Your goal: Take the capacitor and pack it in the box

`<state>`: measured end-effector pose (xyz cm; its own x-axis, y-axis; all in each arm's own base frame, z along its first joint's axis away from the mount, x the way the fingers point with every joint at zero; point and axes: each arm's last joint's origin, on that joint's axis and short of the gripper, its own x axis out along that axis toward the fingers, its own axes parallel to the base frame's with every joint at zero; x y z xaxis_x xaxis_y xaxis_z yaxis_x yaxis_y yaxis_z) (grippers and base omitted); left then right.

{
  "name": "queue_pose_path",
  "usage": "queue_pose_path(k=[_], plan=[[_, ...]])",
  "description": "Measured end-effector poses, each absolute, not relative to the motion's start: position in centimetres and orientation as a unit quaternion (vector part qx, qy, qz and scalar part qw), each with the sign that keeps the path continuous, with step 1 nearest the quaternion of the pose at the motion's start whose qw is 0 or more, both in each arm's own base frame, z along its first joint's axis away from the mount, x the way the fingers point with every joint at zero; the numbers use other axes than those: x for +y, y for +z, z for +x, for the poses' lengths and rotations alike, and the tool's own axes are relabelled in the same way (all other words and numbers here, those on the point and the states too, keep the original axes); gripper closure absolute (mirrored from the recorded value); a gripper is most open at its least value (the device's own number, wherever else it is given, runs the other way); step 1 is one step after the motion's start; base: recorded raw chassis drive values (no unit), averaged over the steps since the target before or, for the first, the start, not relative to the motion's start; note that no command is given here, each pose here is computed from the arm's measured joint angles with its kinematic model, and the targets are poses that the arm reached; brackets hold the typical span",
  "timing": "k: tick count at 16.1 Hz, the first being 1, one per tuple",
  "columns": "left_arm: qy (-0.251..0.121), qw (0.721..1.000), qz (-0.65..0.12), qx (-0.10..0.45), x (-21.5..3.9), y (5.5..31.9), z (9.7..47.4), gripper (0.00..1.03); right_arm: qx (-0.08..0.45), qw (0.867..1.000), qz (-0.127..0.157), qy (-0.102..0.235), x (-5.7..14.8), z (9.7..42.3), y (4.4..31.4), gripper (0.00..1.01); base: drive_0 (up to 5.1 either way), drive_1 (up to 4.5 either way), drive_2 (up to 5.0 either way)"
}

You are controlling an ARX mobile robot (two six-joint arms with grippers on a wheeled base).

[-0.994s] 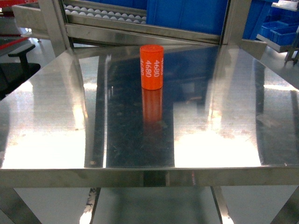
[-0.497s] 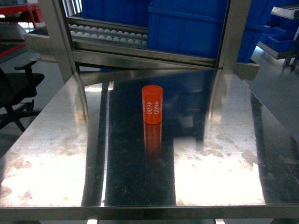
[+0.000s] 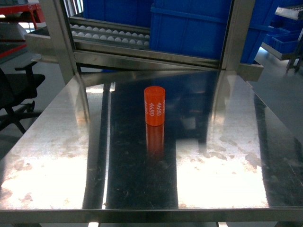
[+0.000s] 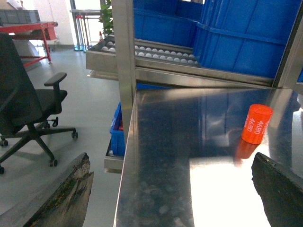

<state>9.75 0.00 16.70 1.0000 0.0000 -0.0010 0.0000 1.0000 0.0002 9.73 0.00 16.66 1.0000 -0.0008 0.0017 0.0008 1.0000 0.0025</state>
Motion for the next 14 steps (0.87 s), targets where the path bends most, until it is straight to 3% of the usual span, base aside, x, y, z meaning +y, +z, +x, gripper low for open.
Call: queue_pose_path(k=[9, 10, 12, 14], plan=[[0.000, 1.000, 0.000, 0.002, 0.0, 16.7, 9.8, 0.05, -0.001, 1.000, 0.001, 0.000, 0.0, 9.7, 16.7, 0.03, 0.0, 0.00, 0.0], [-0.002, 1.000, 0.000, 0.028, -0.1, 16.5, 10.1, 0.05, -0.001, 1.000, 0.001, 0.000, 0.0, 9.7, 16.7, 0.03, 0.0, 0.00, 0.0], [-0.009, 0.999, -0.010, 0.034, -0.8, 17.6, 13.9, 0.05, -0.001, 1.000, 0.001, 0.000, 0.0, 9.7, 16.7, 0.03, 0.0, 0.00, 0.0], [-0.040, 0.999, -0.024, 0.011, -2.3, 19.1, 17.5, 0.05, -0.001, 1.000, 0.001, 0.000, 0.0, 9.7, 16.7, 0.03, 0.0, 0.00, 0.0]])
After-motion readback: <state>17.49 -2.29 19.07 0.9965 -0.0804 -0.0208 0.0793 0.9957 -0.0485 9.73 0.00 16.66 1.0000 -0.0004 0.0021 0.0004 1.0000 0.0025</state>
